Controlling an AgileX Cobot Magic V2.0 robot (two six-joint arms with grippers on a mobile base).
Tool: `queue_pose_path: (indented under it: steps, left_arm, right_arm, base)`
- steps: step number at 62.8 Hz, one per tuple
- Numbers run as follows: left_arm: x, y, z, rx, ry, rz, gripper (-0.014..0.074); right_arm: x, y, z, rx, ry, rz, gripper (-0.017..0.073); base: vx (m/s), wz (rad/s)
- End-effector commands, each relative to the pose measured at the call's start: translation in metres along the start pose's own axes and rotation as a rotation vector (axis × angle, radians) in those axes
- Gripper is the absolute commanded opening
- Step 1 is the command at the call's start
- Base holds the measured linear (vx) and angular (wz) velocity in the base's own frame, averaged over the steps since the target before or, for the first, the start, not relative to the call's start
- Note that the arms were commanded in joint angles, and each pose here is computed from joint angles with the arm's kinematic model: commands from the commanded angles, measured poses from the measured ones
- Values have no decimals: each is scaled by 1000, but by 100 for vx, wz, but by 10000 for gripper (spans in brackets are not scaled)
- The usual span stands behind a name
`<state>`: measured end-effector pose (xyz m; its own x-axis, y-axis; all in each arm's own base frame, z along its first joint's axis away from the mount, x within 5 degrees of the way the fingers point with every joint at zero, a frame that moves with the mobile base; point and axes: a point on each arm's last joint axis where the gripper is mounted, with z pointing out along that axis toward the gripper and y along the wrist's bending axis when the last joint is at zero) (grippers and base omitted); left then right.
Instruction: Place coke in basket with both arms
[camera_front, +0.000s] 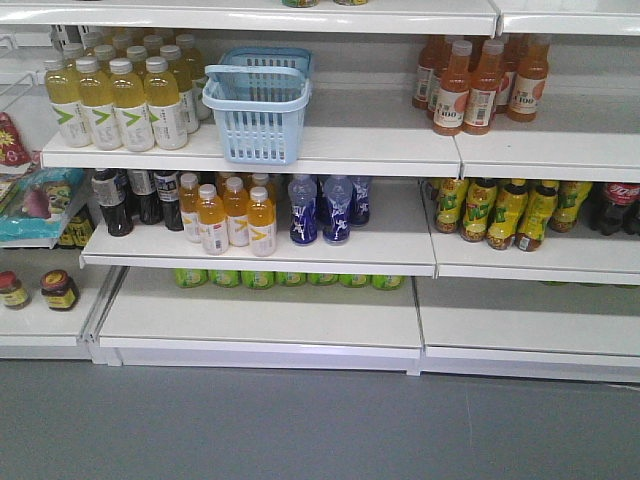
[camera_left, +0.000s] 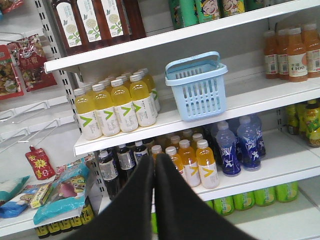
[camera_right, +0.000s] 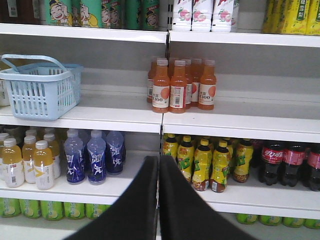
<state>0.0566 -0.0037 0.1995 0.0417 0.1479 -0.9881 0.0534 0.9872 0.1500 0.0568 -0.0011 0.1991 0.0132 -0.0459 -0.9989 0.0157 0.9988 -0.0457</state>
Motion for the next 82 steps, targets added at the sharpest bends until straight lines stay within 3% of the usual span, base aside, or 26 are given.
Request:
queue_pose_path:
  steps: [1, 82]
  left_arm:
    - [-7, 3, -1, -34, -84, -6, -6]
    - [-7, 3, -1, -34, -84, -6, -6]
  right_arm:
    - [-4, 0, -1, 2, -75, -13, -6]
    - [-3, 0, -1, 3, -71, -13, -6]
  base:
    - [16, 0]
    - [16, -2]
